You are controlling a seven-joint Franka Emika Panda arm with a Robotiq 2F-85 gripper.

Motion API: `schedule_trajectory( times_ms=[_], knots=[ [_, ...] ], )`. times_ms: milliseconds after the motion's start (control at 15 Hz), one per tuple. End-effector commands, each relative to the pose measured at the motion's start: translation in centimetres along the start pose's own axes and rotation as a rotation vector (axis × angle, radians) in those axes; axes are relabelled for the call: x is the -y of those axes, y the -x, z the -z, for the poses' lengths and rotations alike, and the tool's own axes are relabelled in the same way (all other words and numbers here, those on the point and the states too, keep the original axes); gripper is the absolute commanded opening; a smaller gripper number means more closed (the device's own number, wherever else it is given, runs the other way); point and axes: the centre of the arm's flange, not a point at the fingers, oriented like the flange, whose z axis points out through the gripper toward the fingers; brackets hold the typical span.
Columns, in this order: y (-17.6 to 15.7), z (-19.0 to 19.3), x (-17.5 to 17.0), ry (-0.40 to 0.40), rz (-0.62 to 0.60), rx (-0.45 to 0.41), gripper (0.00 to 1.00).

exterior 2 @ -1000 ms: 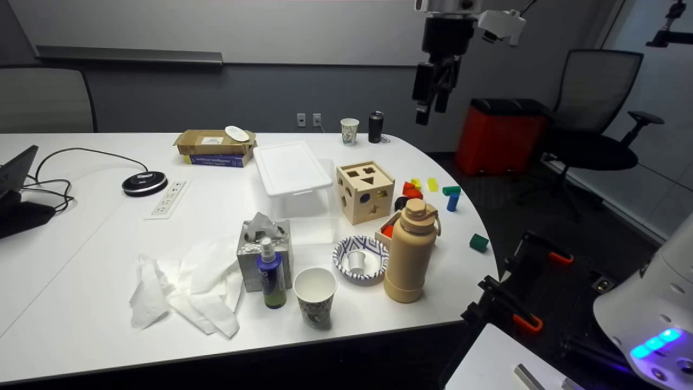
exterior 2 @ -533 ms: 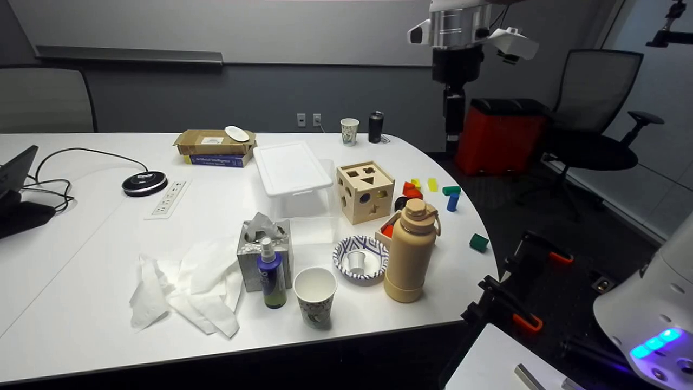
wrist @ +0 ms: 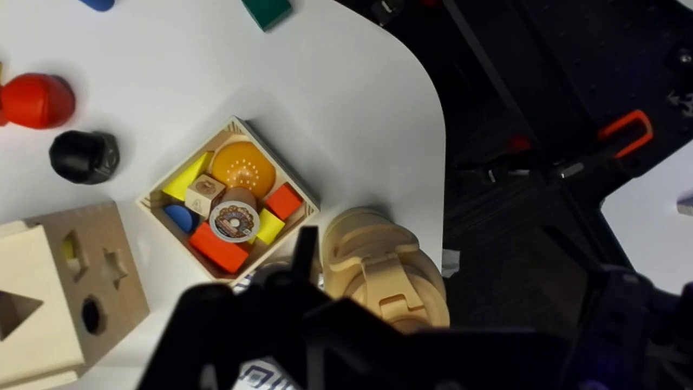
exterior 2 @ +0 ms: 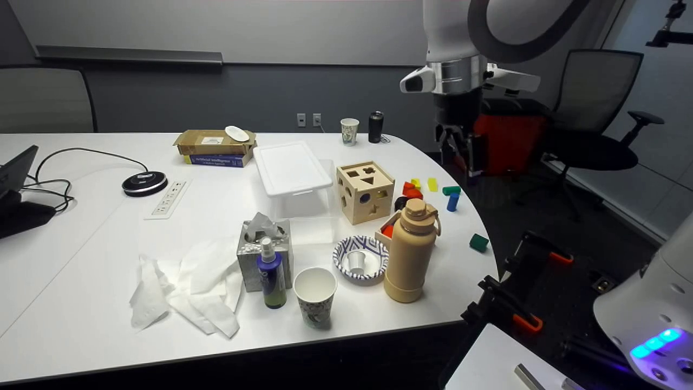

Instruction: Move the bottle closer to the blocks

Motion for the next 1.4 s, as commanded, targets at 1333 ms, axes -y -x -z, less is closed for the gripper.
schedule_trajectory(
  times_ms=[1333],
  knots=[
    [-5.9,-6.8,0.6,0.064,0.173,-0.215,1.0]
  ],
)
